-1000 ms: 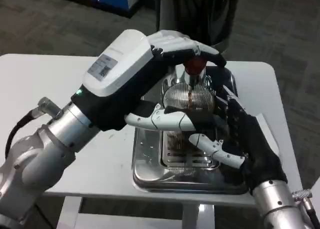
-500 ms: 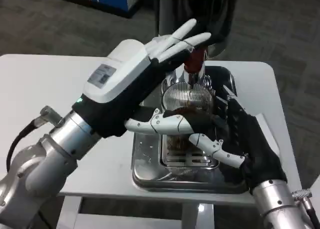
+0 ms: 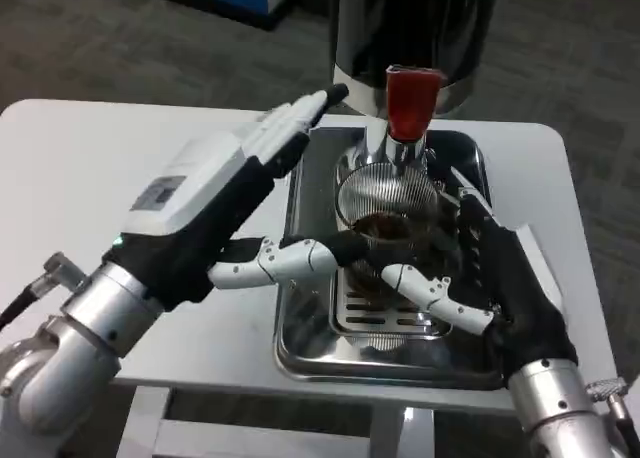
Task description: Grasp the cup under the faucet to collect the drink, then remove the cup.
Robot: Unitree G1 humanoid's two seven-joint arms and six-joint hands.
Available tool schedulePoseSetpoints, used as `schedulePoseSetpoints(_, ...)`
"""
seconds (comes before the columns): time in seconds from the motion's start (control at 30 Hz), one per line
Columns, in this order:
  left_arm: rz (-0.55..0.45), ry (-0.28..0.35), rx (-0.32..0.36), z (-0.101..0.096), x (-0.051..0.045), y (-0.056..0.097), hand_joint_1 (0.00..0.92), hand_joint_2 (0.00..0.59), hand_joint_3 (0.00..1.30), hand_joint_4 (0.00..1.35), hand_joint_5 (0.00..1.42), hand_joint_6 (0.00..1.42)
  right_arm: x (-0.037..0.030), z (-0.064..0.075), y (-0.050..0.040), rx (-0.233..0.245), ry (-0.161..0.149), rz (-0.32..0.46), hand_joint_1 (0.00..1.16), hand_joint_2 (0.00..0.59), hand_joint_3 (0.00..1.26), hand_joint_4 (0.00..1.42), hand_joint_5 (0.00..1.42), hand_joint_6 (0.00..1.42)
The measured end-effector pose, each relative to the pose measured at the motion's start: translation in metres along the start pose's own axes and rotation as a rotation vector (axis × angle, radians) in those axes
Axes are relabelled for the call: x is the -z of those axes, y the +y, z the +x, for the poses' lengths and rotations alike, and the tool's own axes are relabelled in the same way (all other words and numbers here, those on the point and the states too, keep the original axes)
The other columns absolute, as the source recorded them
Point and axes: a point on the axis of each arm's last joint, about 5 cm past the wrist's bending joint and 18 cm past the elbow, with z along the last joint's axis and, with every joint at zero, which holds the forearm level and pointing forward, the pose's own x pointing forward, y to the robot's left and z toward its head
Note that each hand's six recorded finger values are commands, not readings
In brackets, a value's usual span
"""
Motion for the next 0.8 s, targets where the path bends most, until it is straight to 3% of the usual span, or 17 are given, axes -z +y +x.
schedulePoseSetpoints(0.2, -0.003, 0.028, 0.011, -0.015, -0.0040, 0.000, 0.000, 0.079, 0.00, 0.00, 0.00, 0.00, -0.0001, 0.000, 0.0009, -0.003, 0.000, 0.002, 0.78, 0.183, 0.11, 0.19, 0.21, 0.22)
schedulePoseSetpoints(0.4, 0.020, 0.071, -0.001, -0.031, -0.0095, 0.009, 0.000, 0.079, 0.00, 0.00, 0.00, 0.00, -0.0001, -0.001, 0.0014, -0.003, -0.001, 0.004, 0.79, 0.184, 0.11, 0.19, 0.21, 0.22)
schedulePoseSetpoints(0.63, -0.033, 0.171, -0.045, -0.053, -0.0073, 0.020, 0.000, 0.079, 0.00, 0.00, 0.00, 0.00, -0.0003, -0.001, 0.0015, -0.002, -0.002, 0.005, 0.79, 0.185, 0.11, 0.20, 0.21, 0.22)
schedulePoseSetpoints(0.8, -0.044, 0.213, -0.031, -0.070, -0.0105, 0.021, 0.000, 0.079, 0.00, 0.00, 0.00, 0.00, -0.0002, -0.003, 0.0012, 0.000, -0.001, 0.006, 0.79, 0.185, 0.11, 0.20, 0.21, 0.22)
